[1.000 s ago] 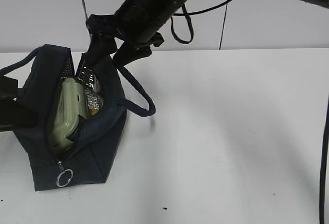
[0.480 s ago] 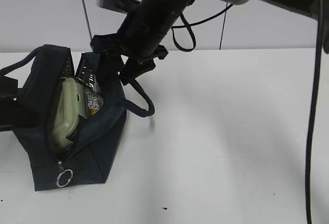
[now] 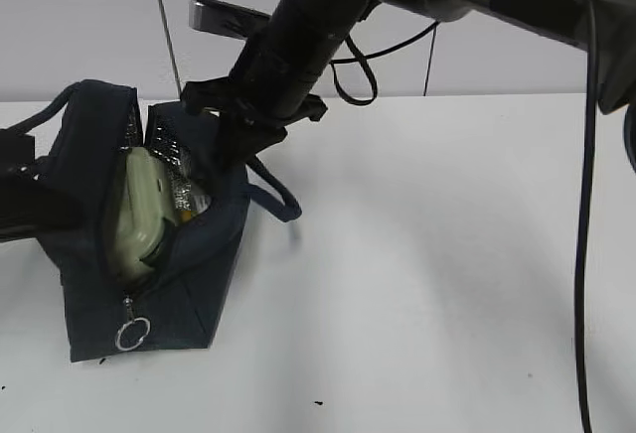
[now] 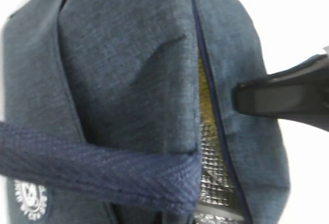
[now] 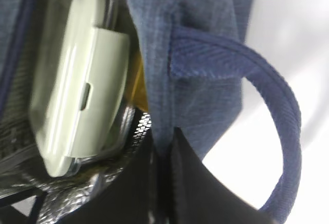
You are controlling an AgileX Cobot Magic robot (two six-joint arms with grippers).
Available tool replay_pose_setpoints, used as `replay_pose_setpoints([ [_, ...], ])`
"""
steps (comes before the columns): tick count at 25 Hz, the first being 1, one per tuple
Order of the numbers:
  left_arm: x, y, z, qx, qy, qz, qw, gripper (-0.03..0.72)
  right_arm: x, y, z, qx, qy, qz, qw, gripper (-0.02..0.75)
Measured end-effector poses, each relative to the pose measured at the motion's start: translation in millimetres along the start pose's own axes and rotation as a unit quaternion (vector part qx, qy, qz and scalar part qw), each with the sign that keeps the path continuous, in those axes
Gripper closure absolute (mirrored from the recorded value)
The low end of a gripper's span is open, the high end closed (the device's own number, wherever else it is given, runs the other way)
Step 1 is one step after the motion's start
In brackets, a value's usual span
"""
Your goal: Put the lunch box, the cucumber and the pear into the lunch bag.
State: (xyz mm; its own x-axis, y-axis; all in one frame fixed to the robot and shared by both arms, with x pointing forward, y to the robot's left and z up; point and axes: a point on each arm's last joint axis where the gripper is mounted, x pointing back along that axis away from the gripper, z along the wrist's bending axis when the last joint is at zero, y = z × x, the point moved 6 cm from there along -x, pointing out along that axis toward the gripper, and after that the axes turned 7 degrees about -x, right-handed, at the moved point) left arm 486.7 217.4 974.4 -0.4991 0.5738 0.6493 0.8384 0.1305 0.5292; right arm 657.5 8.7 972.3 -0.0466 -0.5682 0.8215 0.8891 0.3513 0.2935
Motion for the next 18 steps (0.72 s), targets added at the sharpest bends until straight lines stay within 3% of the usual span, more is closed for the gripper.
replay_pose_setpoints([
  [7, -12, 1, -33.1, -0.022, -0.049, -0.017, 0.998, 0.707, 44, 5, -27, -0.002, -0.076, -0.024, 0.997, 0.732],
  [12, -26, 0, -63.3, -0.062, -0.069, -0.013, 0.996, 0.707, 82, 2, -30, 0.005, -0.137, -0.048, 0.989, 0.732],
  [15, -33, 9, -82.0, -0.083, -0.088, -0.012, 0.993, 0.707, 96, -8, -35, -0.001, -0.162, -0.046, 0.986, 0.732],
  [18, -44, 13, -89.7, -0.092, -0.094, -0.001, 0.991, 0.707, 100, -22, -46, -0.014, -0.180, -0.029, 0.983, 0.732],
])
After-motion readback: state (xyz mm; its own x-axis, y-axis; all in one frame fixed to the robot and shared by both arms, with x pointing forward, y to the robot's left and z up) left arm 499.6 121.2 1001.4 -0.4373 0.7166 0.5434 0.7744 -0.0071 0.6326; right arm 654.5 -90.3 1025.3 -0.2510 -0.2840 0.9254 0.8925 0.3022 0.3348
